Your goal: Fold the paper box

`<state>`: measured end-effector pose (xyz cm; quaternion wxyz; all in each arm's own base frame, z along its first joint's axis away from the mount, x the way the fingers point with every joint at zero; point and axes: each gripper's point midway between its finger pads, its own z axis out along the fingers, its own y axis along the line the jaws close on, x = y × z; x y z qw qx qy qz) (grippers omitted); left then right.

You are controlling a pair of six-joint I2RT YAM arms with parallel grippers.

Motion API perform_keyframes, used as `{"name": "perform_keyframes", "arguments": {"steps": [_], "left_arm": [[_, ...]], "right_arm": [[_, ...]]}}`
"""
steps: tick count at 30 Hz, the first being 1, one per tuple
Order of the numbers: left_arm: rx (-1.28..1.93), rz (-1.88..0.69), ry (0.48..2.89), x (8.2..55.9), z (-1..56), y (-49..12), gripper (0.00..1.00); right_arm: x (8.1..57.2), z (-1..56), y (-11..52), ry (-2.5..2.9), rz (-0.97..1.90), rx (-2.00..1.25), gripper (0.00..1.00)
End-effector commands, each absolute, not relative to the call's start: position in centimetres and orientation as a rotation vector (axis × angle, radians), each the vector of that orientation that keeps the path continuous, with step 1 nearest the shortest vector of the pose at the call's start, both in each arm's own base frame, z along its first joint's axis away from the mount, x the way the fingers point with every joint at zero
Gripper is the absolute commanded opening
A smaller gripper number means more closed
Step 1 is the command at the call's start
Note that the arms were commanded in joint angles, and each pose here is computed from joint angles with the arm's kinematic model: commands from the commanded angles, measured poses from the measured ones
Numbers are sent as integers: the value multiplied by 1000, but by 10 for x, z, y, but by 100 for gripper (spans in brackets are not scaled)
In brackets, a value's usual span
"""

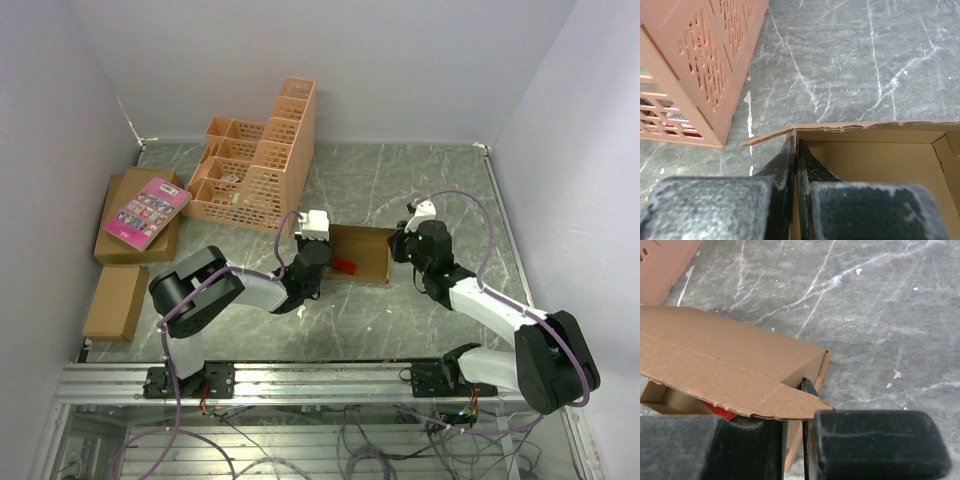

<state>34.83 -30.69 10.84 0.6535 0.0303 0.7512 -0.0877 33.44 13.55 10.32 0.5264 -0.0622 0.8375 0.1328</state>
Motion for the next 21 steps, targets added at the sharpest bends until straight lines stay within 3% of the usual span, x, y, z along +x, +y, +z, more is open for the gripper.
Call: {"name": "perform_keyframes", "arguments": {"steps": [1, 21], "left_arm": [[148, -300, 1745, 327, 99, -326, 7], [199, -317, 1755, 317, 94, -325, 7]], "right_arm": [[305, 88, 156, 2097, 428, -275, 13], [304, 78, 169, 2140, 535, -200, 14]]}}
